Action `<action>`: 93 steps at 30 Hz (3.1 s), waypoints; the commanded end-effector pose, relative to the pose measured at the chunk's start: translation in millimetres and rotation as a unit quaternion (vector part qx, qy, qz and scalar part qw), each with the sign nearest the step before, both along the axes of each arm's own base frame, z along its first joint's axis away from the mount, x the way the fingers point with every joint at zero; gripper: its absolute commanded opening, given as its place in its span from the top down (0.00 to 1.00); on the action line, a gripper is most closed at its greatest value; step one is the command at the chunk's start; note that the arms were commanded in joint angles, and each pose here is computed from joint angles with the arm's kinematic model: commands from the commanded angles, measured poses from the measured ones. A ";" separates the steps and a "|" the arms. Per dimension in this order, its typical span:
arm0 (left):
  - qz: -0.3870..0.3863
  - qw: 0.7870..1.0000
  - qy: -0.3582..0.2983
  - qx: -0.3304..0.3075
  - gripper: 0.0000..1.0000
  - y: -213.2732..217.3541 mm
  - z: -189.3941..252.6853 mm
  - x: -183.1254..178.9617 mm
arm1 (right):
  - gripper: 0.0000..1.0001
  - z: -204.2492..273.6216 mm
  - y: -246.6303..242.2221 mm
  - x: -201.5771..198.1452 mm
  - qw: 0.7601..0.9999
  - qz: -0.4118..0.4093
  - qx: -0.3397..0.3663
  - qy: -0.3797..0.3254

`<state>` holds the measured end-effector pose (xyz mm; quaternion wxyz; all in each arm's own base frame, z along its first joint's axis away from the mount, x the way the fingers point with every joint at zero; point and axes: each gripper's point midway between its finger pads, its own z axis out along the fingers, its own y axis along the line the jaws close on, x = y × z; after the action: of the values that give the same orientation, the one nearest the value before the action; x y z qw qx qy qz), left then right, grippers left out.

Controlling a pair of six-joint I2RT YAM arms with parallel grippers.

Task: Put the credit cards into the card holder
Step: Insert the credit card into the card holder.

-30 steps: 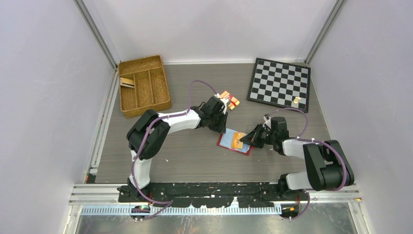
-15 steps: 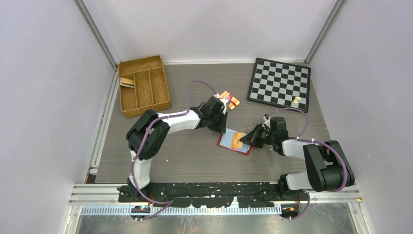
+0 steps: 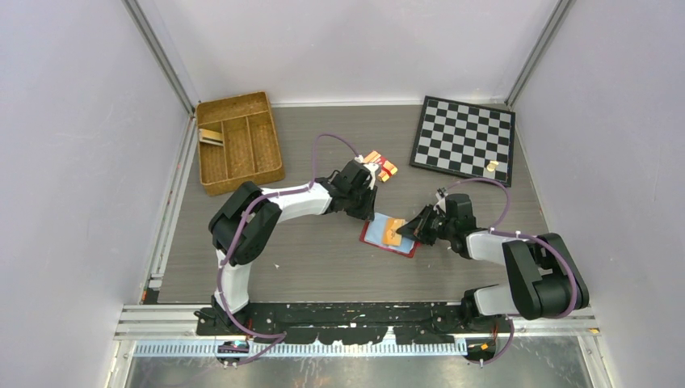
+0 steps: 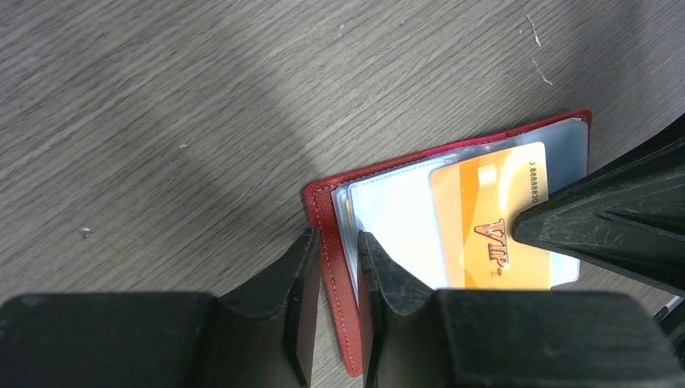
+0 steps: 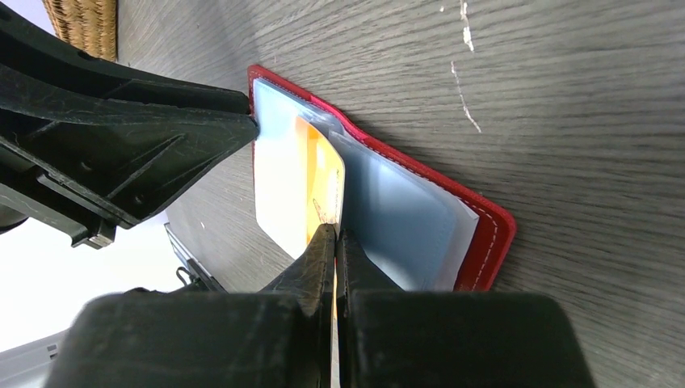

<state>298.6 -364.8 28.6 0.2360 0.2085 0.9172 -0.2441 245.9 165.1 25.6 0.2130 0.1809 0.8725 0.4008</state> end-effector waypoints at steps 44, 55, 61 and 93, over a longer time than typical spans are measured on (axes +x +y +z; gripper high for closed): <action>0.029 0.997 0.050 -0.048 0.54 16.3 40.1 -42.2 | 0.57 13.2 -2.1 -12.8 0.994 0.004 -0.110 0.029; 0.035 0.994 0.082 -0.057 0.66 14.4 19.0 -51.6 | 0.56 8.7 20.5 -14.0 0.993 0.045 -0.098 0.039; 0.037 0.994 0.093 -0.042 0.80 17.6 5.5 -53.7 | 0.61 8.2 28.9 -10.3 0.992 0.053 -0.107 0.037; 0.036 0.997 0.066 -0.031 0.88 22.4 11.2 -46.7 | 0.59 35.7 49.2 4.4 0.978 0.094 -0.185 0.002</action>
<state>242.6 -338.3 24.5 0.1583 0.1401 0.9388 -0.2720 234.3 217.7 32.4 0.1602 0.0619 0.9487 0.2654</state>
